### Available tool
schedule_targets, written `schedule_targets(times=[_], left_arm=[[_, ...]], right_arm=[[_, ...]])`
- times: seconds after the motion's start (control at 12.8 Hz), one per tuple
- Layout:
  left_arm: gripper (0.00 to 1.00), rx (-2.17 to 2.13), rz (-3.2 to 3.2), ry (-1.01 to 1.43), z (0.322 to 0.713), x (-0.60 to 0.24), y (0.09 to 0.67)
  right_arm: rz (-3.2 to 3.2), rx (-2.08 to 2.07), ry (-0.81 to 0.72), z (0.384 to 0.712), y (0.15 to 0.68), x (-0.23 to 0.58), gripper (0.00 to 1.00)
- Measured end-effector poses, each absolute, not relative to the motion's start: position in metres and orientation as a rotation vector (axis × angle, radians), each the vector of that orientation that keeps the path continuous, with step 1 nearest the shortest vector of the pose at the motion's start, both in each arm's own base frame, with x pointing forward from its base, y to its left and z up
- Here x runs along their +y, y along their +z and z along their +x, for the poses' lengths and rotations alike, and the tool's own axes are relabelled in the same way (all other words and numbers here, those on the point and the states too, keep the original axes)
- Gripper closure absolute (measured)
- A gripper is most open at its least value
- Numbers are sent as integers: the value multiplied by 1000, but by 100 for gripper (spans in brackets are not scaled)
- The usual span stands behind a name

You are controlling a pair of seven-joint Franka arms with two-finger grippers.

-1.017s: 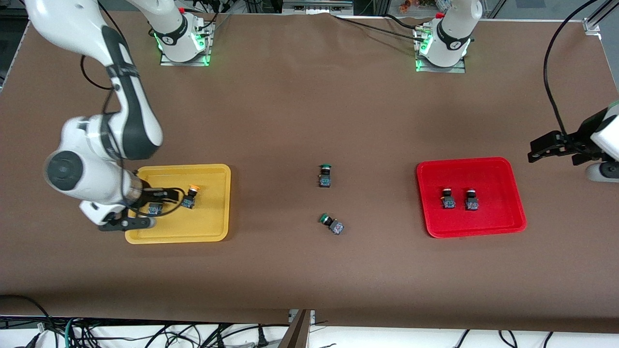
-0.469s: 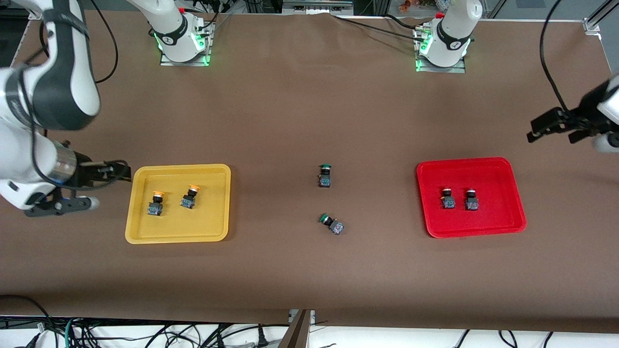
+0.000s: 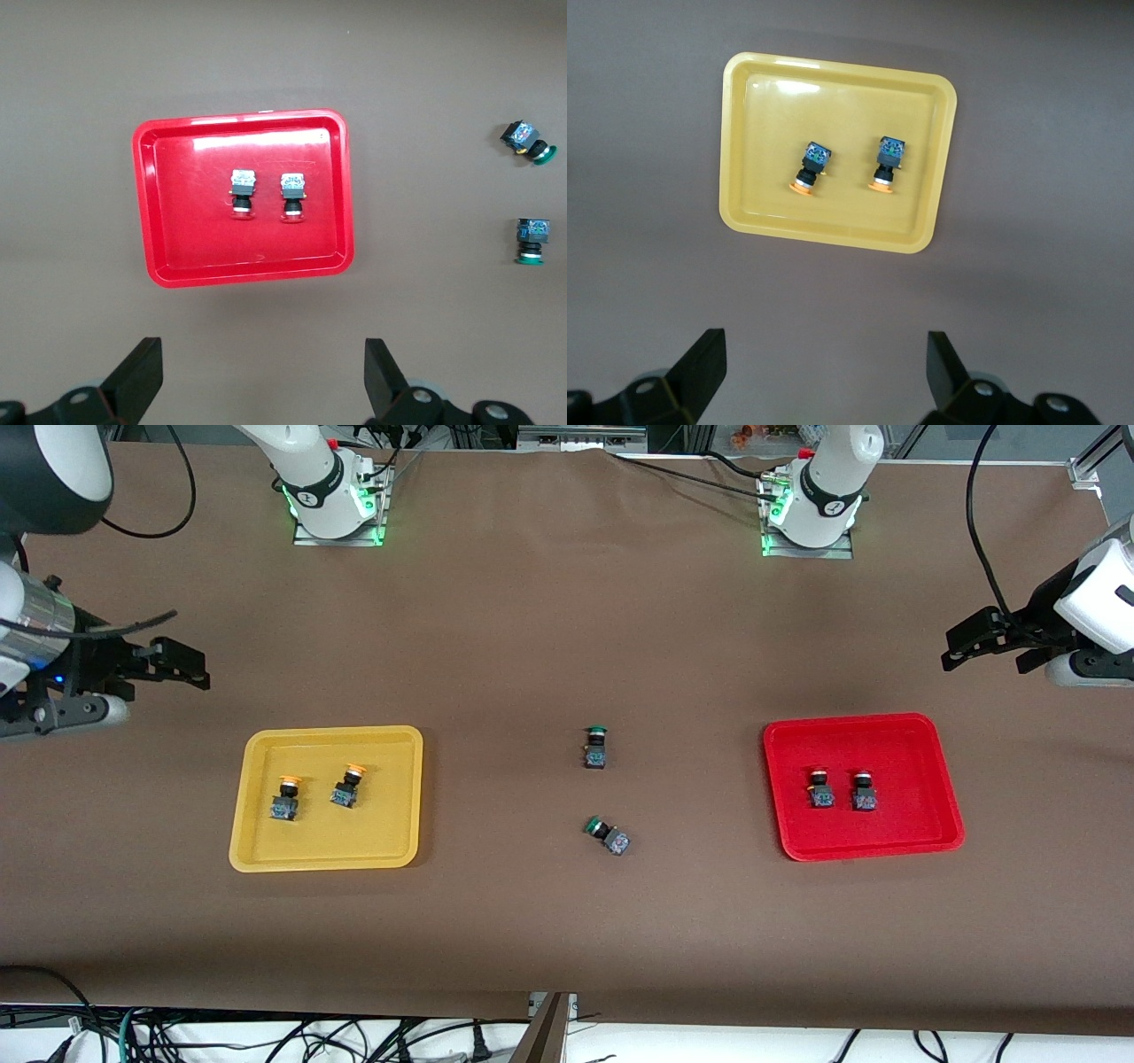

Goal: Place red and yellow buttons in trays

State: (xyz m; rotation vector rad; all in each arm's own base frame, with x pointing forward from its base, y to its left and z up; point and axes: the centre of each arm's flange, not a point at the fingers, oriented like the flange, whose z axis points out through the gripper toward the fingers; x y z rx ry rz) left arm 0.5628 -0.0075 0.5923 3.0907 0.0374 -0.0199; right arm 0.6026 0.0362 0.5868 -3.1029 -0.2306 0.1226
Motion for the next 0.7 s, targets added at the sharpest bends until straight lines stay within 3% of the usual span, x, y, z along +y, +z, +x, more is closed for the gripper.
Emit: schedule_targets(times=[0.39, 0.7], left_arm=[[0, 51, 3091, -24, 563, -3, 591], [0, 57, 3090, -24, 563, 0, 591]], right_arm=[[-3102, -140, 39, 556, 632, -6, 0], [-3131, -176, 71, 553, 624, 3, 0]])
